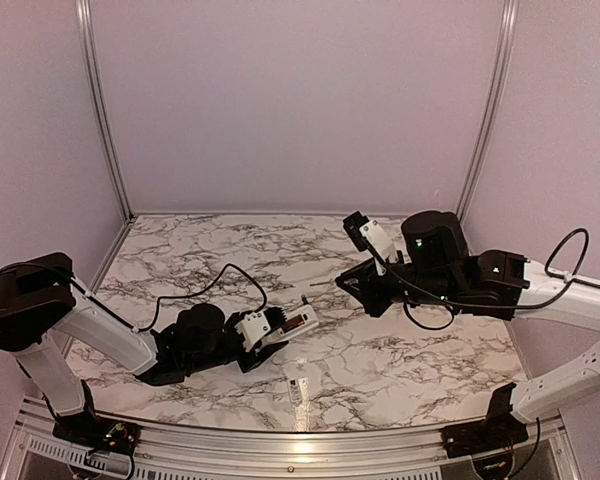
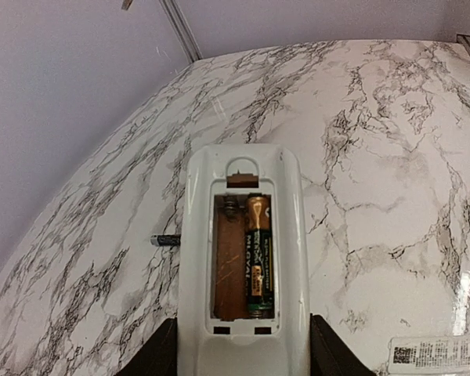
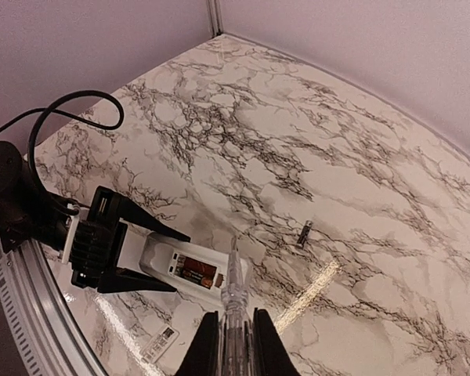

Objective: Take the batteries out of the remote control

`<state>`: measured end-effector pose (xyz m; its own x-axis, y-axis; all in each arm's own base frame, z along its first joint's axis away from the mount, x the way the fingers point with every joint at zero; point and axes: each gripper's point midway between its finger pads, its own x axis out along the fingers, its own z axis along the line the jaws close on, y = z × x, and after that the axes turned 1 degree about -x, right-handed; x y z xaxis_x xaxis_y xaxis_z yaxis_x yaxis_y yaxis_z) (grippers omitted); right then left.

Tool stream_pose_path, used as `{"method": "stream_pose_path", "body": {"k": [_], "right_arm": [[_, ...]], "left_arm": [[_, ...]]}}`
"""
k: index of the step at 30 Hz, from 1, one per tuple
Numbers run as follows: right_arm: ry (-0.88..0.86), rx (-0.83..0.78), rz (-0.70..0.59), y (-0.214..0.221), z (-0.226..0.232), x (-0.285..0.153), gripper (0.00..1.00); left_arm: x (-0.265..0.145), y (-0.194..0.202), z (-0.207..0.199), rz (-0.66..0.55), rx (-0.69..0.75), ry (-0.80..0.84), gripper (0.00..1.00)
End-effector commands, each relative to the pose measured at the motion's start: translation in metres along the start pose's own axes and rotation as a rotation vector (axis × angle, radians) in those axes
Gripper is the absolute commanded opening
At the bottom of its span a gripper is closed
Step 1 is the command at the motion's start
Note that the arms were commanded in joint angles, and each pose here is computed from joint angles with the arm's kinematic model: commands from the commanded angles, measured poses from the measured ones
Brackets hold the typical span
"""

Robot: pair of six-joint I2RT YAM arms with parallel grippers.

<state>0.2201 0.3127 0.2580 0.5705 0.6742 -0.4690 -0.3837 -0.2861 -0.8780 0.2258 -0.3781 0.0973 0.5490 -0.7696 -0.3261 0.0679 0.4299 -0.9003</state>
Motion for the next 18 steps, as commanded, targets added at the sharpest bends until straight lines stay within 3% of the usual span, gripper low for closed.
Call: {"method": "stream_pose_path", "body": {"k": [1, 8, 18], "right_arm": [[-0.083, -0.053, 0.063, 0.006, 0.014, 0.007, 0.00], [-0.321, -0.135, 0.113, 0.015, 0.054, 0.004, 0.00], [-0.345, -0.148, 0.187, 0.025, 0.060, 0.018, 0.00]], "left_arm": [[-0.016, -0.023, 0.008, -0.142, 0.134, -0.056, 0.00], [-0.017, -0.016, 0.000, -0.117, 0.220, -0.017, 0.00], [-0.019, -0.015, 0.012, -0.082, 0.224, -0.075, 0.00]]}}
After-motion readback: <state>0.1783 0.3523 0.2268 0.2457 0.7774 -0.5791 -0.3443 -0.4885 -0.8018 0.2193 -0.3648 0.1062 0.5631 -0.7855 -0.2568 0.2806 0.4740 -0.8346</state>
